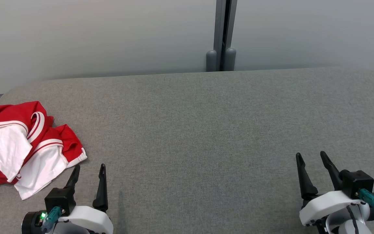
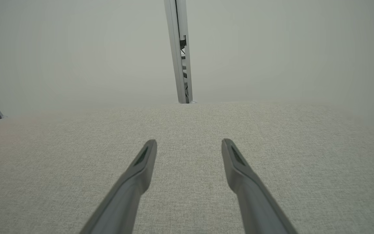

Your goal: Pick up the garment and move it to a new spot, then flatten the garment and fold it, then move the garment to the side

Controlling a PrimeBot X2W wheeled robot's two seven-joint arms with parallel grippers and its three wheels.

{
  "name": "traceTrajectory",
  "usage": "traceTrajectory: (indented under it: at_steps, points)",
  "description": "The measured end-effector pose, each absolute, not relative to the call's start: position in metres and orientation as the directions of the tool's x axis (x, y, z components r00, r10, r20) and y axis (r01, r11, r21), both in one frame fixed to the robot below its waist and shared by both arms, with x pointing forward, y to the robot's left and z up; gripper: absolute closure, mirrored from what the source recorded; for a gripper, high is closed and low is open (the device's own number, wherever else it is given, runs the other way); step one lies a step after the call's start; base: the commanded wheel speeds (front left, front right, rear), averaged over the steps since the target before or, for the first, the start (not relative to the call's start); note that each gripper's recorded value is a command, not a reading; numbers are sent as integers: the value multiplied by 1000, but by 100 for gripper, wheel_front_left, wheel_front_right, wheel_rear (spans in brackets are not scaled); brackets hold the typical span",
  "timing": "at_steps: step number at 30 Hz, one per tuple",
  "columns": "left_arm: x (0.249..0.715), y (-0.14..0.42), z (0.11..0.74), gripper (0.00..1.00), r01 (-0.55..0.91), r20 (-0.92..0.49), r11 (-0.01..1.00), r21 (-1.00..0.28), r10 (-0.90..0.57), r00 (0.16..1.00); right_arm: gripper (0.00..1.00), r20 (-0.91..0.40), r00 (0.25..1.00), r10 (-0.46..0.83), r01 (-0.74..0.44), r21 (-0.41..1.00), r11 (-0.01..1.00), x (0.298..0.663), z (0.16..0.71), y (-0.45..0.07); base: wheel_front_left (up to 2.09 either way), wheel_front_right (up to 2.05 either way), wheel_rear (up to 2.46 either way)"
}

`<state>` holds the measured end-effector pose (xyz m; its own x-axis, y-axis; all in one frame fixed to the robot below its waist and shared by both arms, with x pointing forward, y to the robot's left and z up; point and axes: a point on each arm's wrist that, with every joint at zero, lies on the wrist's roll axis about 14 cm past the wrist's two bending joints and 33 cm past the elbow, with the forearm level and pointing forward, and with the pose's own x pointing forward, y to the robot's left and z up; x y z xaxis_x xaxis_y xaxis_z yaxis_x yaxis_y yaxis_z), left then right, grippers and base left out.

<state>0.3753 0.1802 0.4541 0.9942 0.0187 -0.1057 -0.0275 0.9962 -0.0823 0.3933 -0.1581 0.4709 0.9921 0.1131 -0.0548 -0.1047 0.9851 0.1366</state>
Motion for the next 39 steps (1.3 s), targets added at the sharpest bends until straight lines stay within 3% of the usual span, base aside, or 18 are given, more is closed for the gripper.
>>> traceTrajectory:
  at_steps: [18, 29, 39]
  points:
    - [371, 191, 453, 0, -41, -95, 999, 17, 43, 995, 0, -48, 981, 188, -186, 41, 982, 403, 470, -137, 0, 0, 0]
    - [339, 246, 448, 0, -221, -116, 975, 19, 222, 968, 0, -56, 927, 371, -369, 52, 928, 418, 464, -68, 0, 0, 0]
    - [279, 306, 440, 0, -439, -150, 898, 19, 437, 887, 0, -54, 810, 584, -581, 68, 811, 419, 462, 20, 0, 0, 0]
